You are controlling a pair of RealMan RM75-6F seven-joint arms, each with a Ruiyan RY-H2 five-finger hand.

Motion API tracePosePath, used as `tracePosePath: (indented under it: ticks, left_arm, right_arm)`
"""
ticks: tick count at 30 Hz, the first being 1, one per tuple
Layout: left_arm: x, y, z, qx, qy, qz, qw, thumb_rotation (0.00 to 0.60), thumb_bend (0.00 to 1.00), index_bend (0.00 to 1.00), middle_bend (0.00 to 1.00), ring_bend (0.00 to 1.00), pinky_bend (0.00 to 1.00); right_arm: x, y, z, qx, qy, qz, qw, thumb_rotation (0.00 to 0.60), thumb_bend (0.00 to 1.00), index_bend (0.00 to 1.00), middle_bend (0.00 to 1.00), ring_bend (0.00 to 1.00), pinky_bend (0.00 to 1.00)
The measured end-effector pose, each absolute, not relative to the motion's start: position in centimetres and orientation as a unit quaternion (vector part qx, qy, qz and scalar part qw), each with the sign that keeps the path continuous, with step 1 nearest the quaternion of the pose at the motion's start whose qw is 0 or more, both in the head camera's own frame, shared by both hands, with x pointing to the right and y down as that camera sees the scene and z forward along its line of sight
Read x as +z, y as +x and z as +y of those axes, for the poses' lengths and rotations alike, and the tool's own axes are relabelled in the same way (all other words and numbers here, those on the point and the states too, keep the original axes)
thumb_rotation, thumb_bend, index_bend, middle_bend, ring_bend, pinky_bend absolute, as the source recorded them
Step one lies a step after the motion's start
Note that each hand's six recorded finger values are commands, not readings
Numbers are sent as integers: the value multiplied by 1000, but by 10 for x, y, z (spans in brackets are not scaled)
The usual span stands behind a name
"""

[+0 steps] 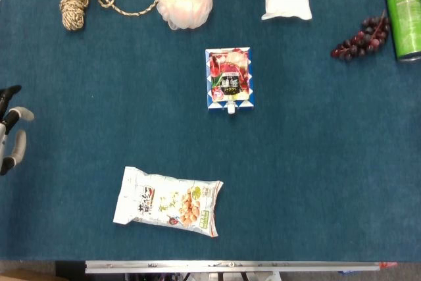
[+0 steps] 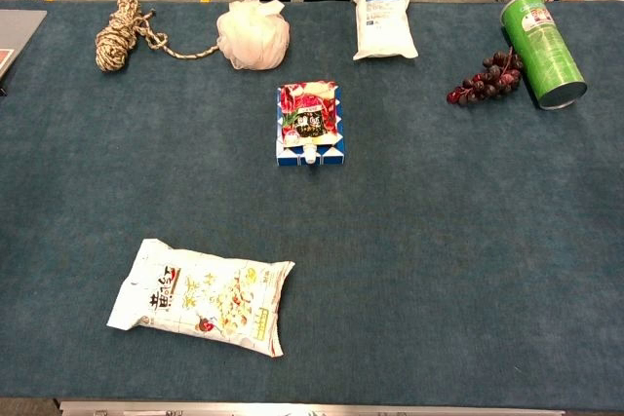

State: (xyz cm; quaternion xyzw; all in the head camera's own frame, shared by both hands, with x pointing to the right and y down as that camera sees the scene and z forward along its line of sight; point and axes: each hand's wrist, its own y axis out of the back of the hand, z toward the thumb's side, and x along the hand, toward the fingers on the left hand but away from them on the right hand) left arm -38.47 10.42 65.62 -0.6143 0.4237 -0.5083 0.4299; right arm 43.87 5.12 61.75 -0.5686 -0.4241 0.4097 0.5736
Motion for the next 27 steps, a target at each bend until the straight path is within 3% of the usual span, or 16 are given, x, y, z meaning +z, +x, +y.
tracePosePath:
  ticks: [18,20,25,27]
  left_arm:
    - [656,-385,106,-511,-612,424,429,600,544,388,155,159,459]
    - [657,-385,106,-512,-613,423,429,600,544,389,155,159,459]
    - [656,-385,106,-511,-613,424,428,600,544,393,155,159,459]
    - [656,-385,106,-510,-613,425,428,600,545,398,155,159,459]
  right_arm:
    - [615,438,49,405,-564,-430,576,600,536,304,240,210,509]
    - [613,438,49,402,-563,-434,578,600,536,306,209,190,551]
    - [609,438,50,386,-560,-443,584,600,551,306,80,168,772]
    - [609,437,50,382,-560,-444,586,600,571,306,52,167,806]
